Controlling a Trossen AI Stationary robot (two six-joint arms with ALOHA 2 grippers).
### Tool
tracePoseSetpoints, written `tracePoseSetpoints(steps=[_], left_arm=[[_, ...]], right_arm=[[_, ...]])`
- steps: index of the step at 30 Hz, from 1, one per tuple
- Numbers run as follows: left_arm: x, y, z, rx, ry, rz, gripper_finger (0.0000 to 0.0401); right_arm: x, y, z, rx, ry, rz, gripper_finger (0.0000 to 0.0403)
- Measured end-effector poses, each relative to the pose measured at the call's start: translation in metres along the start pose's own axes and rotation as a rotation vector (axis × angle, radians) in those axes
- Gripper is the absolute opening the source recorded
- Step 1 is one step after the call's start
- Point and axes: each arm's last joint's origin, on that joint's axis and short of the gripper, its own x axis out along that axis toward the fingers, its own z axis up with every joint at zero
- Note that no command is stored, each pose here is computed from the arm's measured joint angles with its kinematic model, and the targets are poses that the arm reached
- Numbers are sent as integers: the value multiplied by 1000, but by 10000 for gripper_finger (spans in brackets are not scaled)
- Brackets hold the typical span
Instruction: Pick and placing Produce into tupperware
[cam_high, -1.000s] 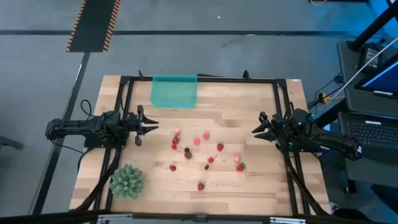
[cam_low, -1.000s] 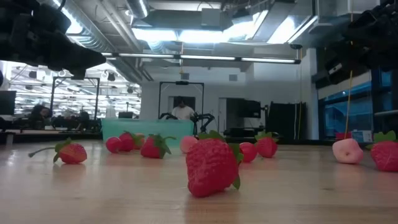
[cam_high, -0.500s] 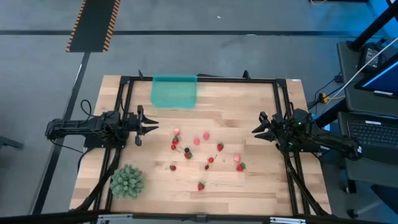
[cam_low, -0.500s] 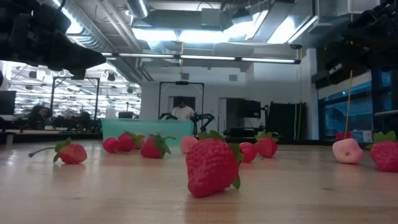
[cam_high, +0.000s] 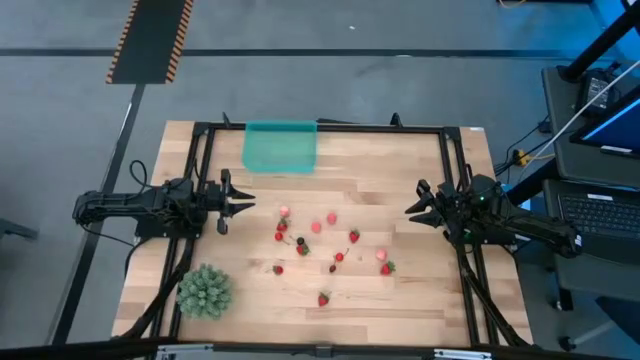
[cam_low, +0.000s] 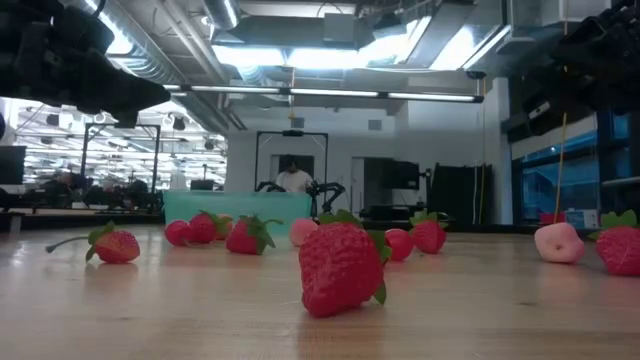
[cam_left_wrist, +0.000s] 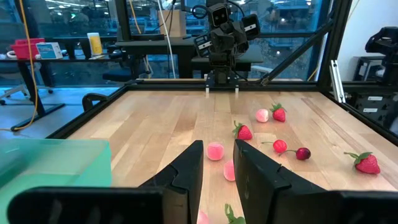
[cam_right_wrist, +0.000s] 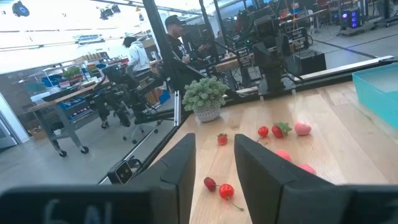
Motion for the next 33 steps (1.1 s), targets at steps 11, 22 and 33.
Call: tracePoseSetpoints(steps=[11, 22, 33], left_arm=[[0, 0, 0, 0, 0, 0, 82], [0, 0, 0, 0, 0, 0, 82], [0, 0, 0, 0, 0, 0, 82]], right_arm=[[0, 0, 5, -77, -65, -61, 114], [-1, -3, 7, -81, -111, -157, 114], [-1, -3, 7, -79, -107, -161, 114]])
